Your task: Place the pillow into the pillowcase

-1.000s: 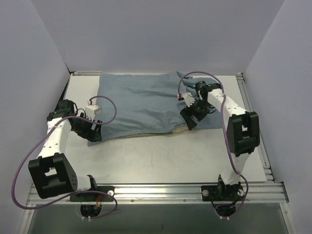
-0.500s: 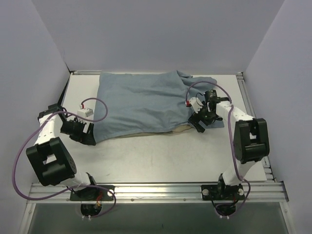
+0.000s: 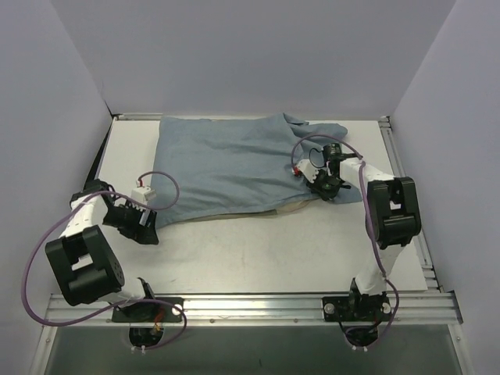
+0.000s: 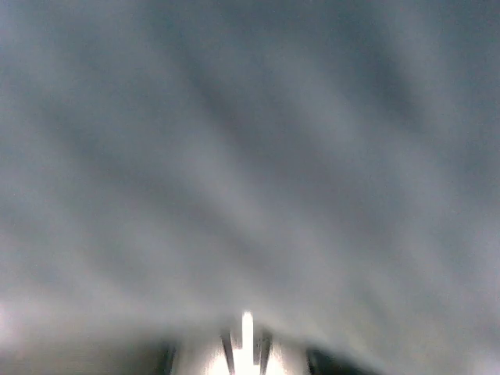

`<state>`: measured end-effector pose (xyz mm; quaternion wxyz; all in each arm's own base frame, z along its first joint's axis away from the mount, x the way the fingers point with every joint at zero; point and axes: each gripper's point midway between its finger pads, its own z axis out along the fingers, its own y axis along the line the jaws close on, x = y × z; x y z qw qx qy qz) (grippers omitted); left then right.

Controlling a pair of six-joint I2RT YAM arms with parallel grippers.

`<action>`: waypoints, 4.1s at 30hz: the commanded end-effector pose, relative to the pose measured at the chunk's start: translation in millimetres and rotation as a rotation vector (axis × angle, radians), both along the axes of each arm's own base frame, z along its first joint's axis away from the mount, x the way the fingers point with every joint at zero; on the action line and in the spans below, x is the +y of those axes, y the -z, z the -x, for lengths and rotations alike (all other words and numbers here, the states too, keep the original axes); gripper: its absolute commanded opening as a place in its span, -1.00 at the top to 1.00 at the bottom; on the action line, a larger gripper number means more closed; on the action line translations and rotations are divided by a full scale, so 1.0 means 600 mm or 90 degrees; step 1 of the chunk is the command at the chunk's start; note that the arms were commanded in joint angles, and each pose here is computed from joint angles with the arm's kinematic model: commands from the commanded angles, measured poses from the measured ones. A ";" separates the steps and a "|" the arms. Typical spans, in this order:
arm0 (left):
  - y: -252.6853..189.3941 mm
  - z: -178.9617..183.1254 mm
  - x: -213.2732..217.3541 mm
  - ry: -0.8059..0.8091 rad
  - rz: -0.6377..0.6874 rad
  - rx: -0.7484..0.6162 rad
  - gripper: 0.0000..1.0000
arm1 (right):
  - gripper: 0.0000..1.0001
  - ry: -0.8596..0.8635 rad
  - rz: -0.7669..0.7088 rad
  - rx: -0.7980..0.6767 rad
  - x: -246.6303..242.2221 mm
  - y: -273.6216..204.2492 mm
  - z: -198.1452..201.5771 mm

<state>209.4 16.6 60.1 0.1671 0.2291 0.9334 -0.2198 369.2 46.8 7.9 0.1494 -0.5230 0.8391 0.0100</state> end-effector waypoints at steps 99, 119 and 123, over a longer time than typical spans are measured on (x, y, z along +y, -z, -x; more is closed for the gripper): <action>-0.435 -0.551 0.153 -0.385 -0.169 -0.473 -0.95 | -1.00 0.370 -0.108 -0.659 -0.187 -0.649 -0.297; -0.154 -0.173 -0.166 -0.065 -0.010 -0.140 -0.95 | -0.46 0.467 -0.162 0.049 -0.083 -0.233 0.009; -0.136 -0.175 -0.176 -0.071 -0.016 -0.121 -0.95 | -0.11 0.534 -0.156 0.067 -0.114 -0.168 -0.064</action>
